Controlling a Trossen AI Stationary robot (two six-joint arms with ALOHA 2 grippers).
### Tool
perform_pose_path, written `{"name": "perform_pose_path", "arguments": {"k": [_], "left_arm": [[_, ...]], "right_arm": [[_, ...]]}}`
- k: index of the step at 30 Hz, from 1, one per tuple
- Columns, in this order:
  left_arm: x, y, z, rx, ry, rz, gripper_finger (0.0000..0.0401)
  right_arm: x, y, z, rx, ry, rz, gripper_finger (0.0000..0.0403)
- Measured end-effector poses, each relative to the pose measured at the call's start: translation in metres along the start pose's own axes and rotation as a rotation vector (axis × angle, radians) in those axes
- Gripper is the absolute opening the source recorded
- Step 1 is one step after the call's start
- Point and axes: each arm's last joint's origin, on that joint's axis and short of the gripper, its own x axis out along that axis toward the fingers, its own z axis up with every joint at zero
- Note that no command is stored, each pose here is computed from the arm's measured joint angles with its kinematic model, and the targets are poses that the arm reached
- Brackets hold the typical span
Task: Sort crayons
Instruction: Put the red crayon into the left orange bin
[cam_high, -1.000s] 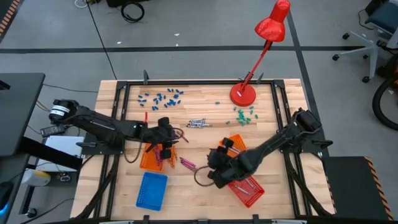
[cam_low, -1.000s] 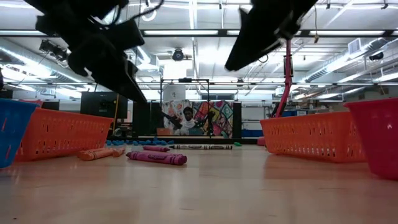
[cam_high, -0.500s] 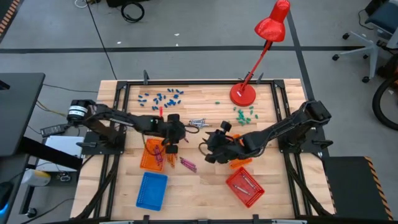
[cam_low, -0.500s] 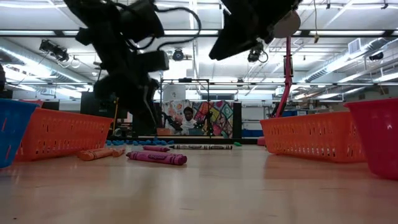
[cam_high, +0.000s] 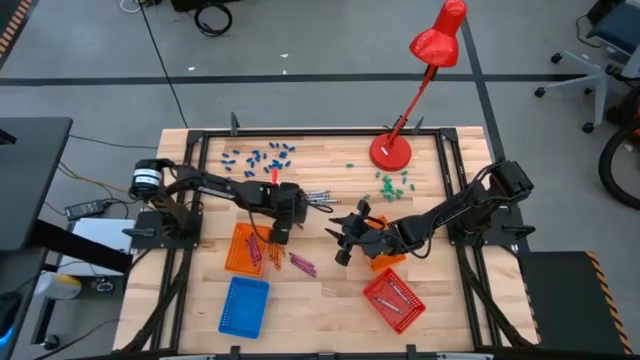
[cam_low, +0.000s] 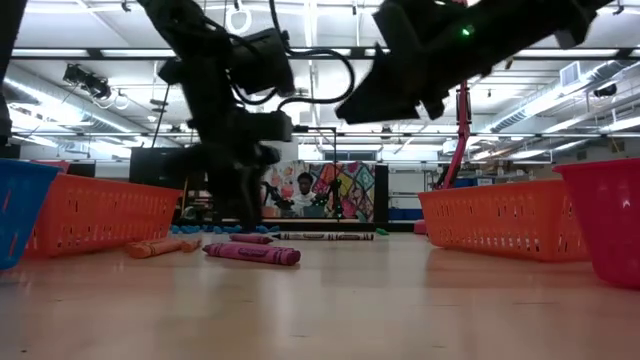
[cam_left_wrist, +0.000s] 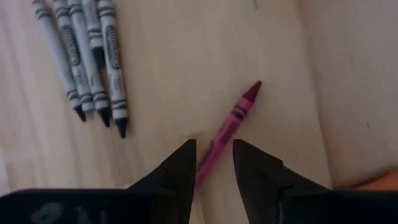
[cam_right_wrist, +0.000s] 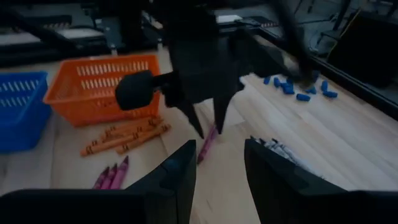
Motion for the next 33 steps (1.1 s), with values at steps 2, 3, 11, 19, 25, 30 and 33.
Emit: {"name": "perform_pose_path", "arguments": {"k": [2, 3, 11, 19, 25, 30, 33], "left_arm": [[0.005, 0.0, 0.002, 0.036, -0.011, 0.002, 0.0117], [0.006, -0.001, 0.0, 0.044, 0.012, -0.006, 0.0117], [0.013, -0.001, -0.002, 0.073, 0.039, -0.016, 0.0117], [0.013, -0.001, -0.002, 0.053, 0.046, -0.017, 0.0116], [0.014, -0.001, -0.003, 0.026, 0.049, -0.017, 0.0116], [0.013, -0.002, -0.002, 0.018, 0.049, -0.018, 0.0114], [0.014, -0.002, -0.003, 0.015, 0.052, -0.019, 0.0094]], "right_arm": [[0.0, 0.0, 0.0, -0.016, -0.002, 0.005, 0.0139], [0.001, 0.001, 0.0, -0.013, -0.004, 0.02, 0.0139], [0.001, 0.001, -0.001, -0.018, -0.001, 0.042, 0.0139], [0.001, 0.001, -0.001, -0.022, 0.0, 0.042, 0.0139], [0.001, 0.001, -0.001, -0.021, 0.0, 0.043, 0.0139], [0.001, 0.002, 0.0, -0.021, -0.001, 0.043, 0.0139], [0.001, 0.002, 0.0, -0.019, -0.001, 0.044, 0.0139]]}}
